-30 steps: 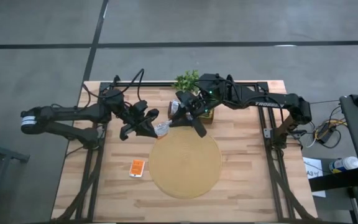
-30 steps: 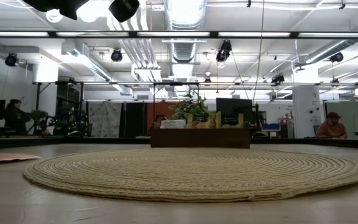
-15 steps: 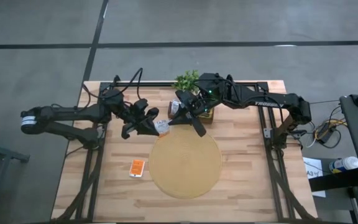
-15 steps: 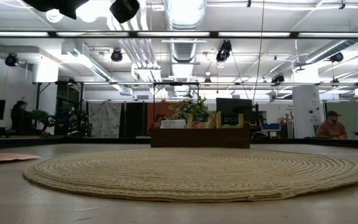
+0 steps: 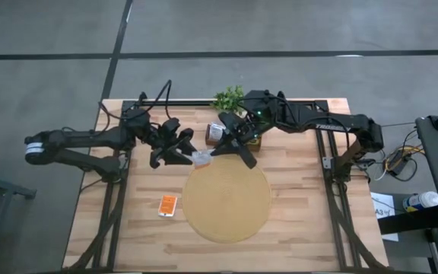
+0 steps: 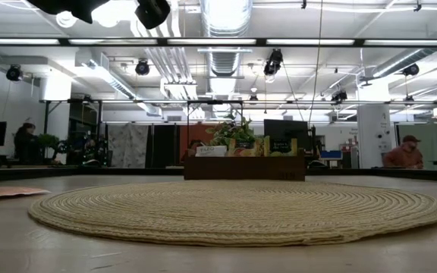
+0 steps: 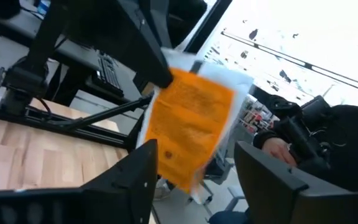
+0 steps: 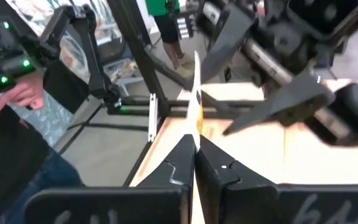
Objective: Pick & Place Tea
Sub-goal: Put the white tea bag into the left section of the wooden organizer
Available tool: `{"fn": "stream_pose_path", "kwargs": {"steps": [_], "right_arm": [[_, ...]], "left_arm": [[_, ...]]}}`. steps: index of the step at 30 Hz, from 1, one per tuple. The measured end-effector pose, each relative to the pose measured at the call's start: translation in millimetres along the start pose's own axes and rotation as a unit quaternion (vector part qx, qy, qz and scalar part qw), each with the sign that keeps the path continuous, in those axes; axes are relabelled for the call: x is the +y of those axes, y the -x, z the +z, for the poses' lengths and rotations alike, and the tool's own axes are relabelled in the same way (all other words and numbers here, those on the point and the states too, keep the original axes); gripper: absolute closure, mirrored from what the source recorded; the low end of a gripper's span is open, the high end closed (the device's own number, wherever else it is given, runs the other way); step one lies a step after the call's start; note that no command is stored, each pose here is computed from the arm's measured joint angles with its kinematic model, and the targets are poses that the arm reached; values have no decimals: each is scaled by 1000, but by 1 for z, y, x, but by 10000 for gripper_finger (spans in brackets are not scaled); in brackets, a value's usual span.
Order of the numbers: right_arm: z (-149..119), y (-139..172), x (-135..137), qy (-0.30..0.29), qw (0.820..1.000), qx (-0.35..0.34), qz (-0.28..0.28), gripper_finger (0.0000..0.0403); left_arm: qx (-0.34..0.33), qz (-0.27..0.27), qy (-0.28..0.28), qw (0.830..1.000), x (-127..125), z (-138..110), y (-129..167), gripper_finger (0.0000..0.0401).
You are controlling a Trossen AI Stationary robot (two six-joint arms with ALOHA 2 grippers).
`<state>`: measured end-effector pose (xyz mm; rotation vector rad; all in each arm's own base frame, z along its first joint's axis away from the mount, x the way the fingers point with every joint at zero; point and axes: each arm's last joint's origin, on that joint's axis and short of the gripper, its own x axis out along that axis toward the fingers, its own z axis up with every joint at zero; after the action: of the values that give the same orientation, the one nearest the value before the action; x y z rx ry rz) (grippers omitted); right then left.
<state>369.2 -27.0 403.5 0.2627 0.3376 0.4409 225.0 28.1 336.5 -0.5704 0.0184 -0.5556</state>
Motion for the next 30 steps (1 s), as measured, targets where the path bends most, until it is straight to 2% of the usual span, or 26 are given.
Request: {"fn": "stream_pose_path", "kwargs": {"steps": [8,11,17,23,30], "right_arm": [[0,16,10,-9,1000,23,-8,395],[-4,16,9,-19,999,37,-30,395],[-7,14,5,-28,997,44,-52,395],[-8,16,2,-32,993,49,-99,395],[-8,17,3,-28,993,48,-103,395]], "left_arm": [[1,12,-26,1000,1,2,5,188],[-13,28,-37,999,2,6,6,188],[-40,114,-94,988,0,23,7,188],[19,154,-111,982,-9,36,7,188],[44,180,-130,974,-21,50,9,188]]}}
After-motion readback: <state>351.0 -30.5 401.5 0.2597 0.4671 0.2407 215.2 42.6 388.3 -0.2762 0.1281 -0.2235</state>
